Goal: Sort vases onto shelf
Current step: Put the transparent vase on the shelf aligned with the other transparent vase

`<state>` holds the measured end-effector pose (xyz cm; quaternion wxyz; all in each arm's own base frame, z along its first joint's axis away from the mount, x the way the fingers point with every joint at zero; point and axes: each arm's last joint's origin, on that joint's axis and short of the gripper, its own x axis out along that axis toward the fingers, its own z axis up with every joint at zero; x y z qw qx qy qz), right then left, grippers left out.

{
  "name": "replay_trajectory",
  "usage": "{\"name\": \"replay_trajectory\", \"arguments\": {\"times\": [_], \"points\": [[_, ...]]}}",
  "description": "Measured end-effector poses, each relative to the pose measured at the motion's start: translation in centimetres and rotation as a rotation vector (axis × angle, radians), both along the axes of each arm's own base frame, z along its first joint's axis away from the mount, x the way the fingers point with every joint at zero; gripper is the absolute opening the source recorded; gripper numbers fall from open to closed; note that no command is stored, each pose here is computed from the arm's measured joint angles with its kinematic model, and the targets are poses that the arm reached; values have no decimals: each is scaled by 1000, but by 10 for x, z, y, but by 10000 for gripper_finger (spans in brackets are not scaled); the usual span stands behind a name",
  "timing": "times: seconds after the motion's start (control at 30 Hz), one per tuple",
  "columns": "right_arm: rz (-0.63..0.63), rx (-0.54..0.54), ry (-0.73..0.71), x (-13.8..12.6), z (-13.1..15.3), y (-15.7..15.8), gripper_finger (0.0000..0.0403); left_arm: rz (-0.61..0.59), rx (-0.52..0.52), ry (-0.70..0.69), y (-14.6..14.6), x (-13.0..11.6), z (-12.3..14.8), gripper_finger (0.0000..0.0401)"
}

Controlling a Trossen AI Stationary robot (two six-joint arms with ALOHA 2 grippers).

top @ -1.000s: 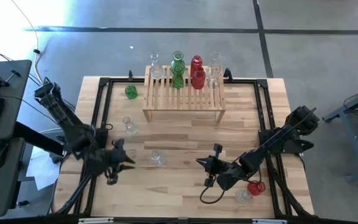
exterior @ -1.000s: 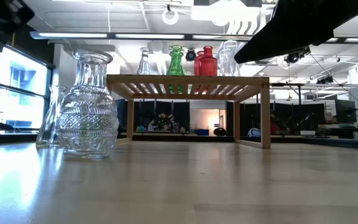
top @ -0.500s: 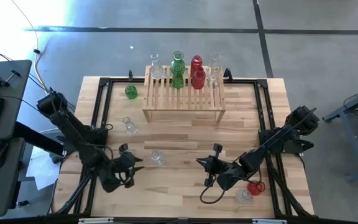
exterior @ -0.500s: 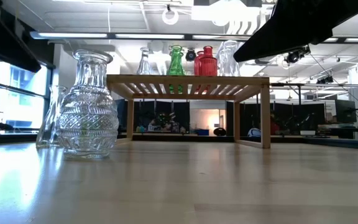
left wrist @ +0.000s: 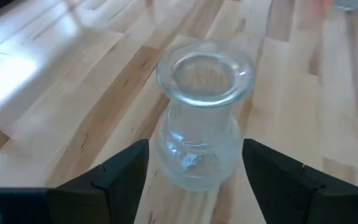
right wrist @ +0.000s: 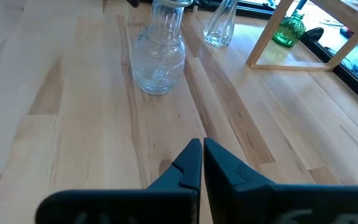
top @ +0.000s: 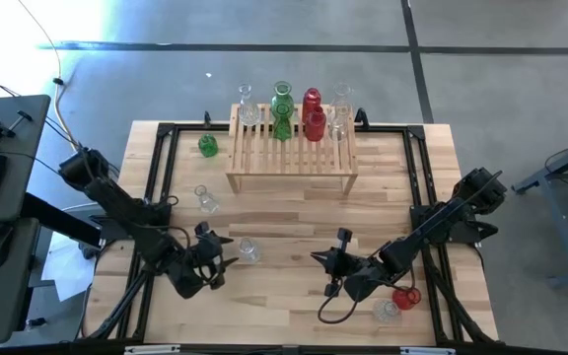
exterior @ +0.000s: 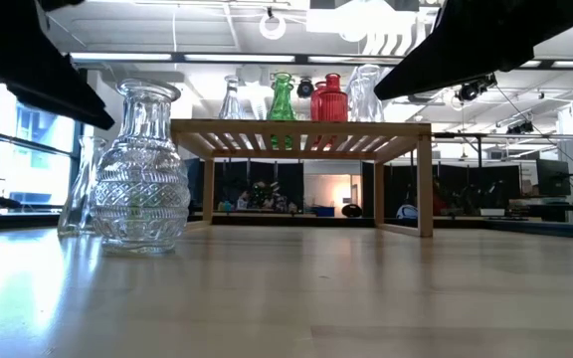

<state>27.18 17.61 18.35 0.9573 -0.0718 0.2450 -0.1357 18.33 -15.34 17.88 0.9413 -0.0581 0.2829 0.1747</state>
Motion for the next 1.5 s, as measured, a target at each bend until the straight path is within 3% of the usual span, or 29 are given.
{"name": "replay_trajectory", "arguments": {"times": [0.43,0.7,1.3,1.5], "points": [[0,0,0,0,0,0,0,-60,79,-143,9,3,-20,248],[0,0,0,0,0,0,0,-107,55,-243,24,10,-25,248],[0,-1,0,0,0,0,0,-198,62,-247,47,27,-24,248],[0,-1,0,0,0,0,0,-191,90,-237,52,30,-24,229]]}}
